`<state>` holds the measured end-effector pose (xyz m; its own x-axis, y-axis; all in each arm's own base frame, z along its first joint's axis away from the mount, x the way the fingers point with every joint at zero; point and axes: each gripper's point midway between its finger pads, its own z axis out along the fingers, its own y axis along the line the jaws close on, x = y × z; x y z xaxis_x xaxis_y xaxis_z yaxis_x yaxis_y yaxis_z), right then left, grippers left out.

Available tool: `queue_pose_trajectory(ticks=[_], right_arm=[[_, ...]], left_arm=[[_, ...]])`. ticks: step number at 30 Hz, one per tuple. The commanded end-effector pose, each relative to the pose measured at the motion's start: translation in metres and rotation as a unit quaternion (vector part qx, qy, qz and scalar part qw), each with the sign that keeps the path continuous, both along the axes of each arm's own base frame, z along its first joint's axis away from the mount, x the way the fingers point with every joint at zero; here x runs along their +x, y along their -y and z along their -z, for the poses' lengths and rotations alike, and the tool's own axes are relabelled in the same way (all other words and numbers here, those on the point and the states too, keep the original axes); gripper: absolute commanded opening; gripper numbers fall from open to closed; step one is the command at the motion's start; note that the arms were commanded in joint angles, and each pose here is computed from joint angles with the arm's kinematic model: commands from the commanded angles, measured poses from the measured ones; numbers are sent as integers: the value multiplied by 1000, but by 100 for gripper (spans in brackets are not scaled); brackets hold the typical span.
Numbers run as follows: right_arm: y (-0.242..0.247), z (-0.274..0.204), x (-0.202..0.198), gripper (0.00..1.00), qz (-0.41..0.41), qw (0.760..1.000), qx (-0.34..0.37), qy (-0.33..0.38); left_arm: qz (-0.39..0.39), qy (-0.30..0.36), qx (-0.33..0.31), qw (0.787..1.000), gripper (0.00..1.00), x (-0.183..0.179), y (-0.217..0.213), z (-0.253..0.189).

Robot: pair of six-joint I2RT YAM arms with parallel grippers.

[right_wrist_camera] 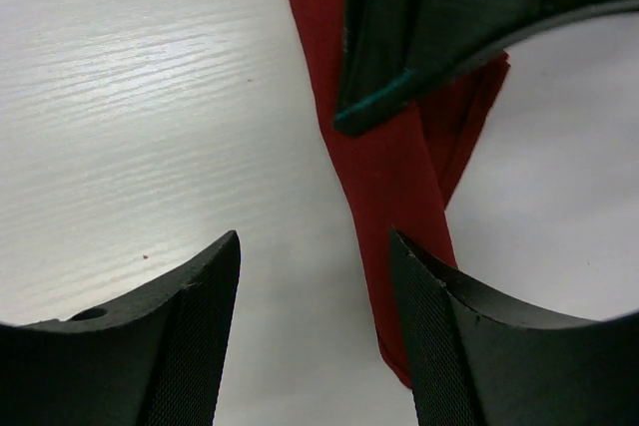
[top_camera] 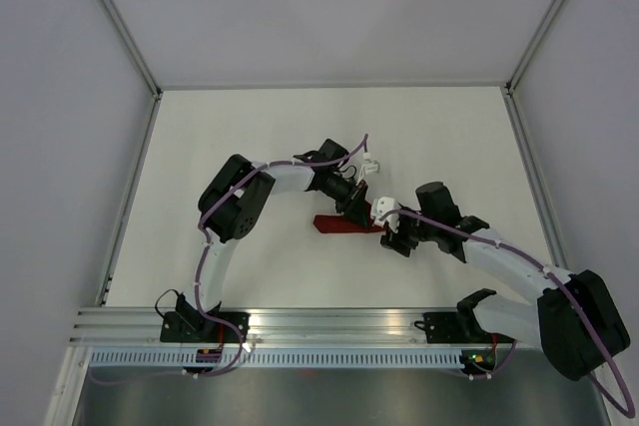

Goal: Fold the napkin, place the utensils inside, and roll it up
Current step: Roll the napkin with the utensil

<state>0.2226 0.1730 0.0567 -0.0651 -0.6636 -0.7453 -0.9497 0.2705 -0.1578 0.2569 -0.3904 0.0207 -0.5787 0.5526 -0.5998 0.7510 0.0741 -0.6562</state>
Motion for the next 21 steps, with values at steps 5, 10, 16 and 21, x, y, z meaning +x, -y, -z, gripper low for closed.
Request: queue_pose_trajectory(ticks=[5,10,16,21], right_arm=[[-25,2,20,67,-26,992,-53,113],[-32,20,15,67,-43,989,-80,114],[-27,42,13,53,-40,987,-114,102],[-23,48,12,40,-39,986,-126,98]], left_arm=[[-5,-112,121,986,11,-39,-26,65],[-8,-112,125,986,15,-38,-27,65],[-1,-109,110,988,31,-39,-25,55],[6,-96,95,991,36,-40,-25,44]])
